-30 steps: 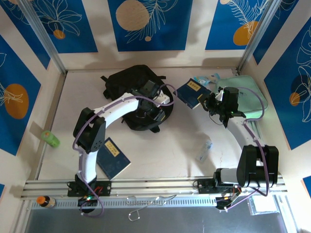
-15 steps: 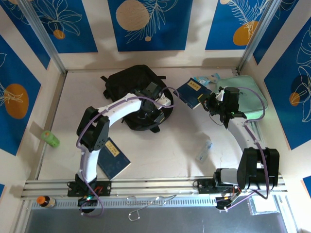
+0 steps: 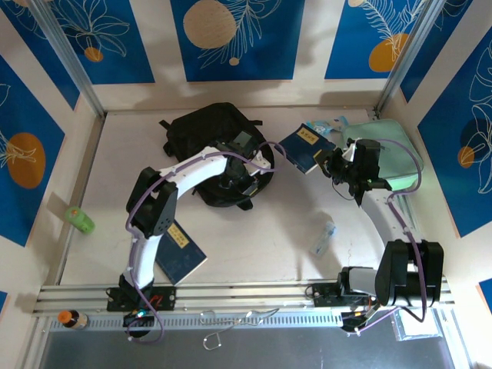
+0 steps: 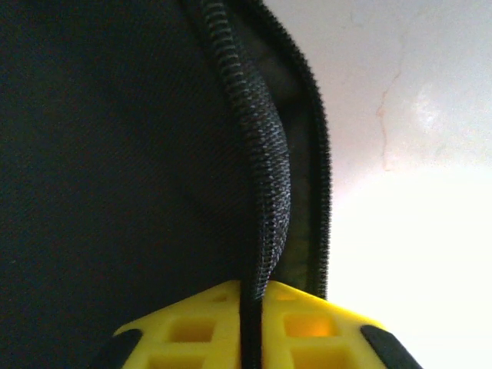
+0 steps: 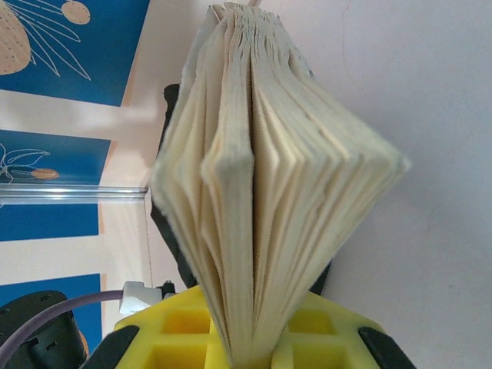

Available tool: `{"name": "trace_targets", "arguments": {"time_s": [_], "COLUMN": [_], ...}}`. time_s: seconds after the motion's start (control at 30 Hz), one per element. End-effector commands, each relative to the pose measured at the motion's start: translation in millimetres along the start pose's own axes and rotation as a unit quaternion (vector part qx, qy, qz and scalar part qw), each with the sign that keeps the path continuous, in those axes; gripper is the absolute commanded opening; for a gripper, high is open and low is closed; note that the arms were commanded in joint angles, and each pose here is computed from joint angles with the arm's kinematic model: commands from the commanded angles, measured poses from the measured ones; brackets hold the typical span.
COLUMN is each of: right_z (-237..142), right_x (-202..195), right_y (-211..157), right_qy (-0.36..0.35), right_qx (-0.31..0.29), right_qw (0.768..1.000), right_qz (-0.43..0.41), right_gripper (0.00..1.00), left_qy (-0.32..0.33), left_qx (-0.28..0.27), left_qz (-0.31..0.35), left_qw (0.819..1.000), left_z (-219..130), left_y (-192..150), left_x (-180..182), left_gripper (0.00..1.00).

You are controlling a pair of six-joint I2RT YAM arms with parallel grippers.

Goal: Pack the student bag

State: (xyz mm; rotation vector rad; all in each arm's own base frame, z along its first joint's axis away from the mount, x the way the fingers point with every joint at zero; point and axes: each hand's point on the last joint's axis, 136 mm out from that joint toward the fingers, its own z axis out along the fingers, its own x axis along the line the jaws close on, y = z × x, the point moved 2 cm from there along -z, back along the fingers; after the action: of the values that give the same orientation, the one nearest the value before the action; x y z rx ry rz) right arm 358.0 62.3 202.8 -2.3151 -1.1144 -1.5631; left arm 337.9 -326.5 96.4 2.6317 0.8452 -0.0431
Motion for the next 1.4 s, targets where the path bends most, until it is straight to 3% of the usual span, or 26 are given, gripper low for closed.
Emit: {"name": "trace_targets", "arguments": {"time_s": [0.0,0.33,0.53,0.8,1.07,1.37], "right_z": [-8.1,-23.3,-31.6,-14.3,20.2,59.1], "right_x": [8.5,13.2,12.9,20.3,47.2,68.8], "right_y": [0.3,-2.0,-18.3,-80.4,-110.9,-110.6], "right_qy": [0.012,0.016,0.022,0.018,0.028,0.035], "right_qx": [-0.007,-0.021,-0.008,0.066,0.117,0.132], "right_qw": [1.000,0.999,0.999,0.997,0.993,0.990], "right_qz": [-0.020,-0.041,-0.034,-0.021,-0.012,0.021], "right_gripper": [0.03,0.03,0.03,0.03,0.03,0.03], "left_qy": [0.020,0.092,0.132,0.139,0.119,0.096], "left_qx": [-0.009,-0.135,-0.245,-0.370,-0.400,-0.410], "left_qz": [0.010,-0.035,-0.074,-0.080,-0.066,-0.058], "left_qw": [1.000,0.986,0.958,0.915,0.906,0.905], "left_z": [-10.7,-85.6,-138.0,-188.0,-194.5,-192.5], "left_y": [8.1,36.5,55.5,83.9,94.7,94.9], "left_x": [1.3,30.6,42.3,37.8,31.6,24.3], "left_gripper": [0.03,0.00,0.00,0.00,0.00,0.00]}}
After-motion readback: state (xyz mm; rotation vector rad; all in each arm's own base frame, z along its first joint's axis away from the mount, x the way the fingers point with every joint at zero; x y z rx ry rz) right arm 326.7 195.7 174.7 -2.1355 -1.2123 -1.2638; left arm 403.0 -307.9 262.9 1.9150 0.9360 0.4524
